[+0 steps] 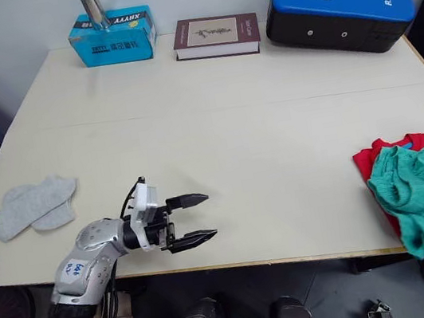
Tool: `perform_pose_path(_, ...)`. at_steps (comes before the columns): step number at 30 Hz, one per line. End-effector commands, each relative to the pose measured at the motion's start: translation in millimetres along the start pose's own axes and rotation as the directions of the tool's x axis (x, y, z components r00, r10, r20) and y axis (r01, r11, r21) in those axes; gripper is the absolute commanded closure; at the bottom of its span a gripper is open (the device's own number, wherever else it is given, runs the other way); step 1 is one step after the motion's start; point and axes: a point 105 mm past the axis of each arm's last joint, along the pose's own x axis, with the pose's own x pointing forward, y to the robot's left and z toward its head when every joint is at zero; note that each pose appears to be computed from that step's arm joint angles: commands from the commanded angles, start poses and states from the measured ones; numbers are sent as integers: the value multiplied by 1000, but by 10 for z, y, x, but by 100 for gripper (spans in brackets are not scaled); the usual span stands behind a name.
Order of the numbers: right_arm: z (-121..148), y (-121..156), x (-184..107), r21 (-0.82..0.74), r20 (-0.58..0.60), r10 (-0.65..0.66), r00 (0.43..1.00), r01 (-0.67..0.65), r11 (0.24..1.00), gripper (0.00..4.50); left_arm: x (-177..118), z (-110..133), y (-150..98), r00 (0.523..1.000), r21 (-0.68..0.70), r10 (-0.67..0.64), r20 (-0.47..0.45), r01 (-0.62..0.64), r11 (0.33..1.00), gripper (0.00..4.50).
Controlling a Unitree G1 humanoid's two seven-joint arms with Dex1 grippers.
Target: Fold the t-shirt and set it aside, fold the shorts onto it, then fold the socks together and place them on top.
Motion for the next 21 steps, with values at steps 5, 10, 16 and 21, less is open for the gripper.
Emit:
perform_pose_path(5, 101, -150, -285, -54, 28, -47, 999, 49, 997, 450, -61, 93, -63, 1000, 38, -6, 4, 5, 999, 2)
perform_pose_path(10, 370, -141, -530, -97, 83, 44, 996, -36, 995, 450, -56, 61, -60, 1000, 33, -8, -7, 9, 999, 2)
perform_pose_path(16, 585, -176, -706, -158, 103, 60, 993, -43, 987, 450, -55, 11, -69, 1000, 20, -15, -17, 16, 1000, 2)
perform_pose_path(21, 511, -240, -639, -155, 72, -4, 997, 15, 988, 450, -63, 3, -52, 1000, 18, -8, -16, 9, 1000, 2)
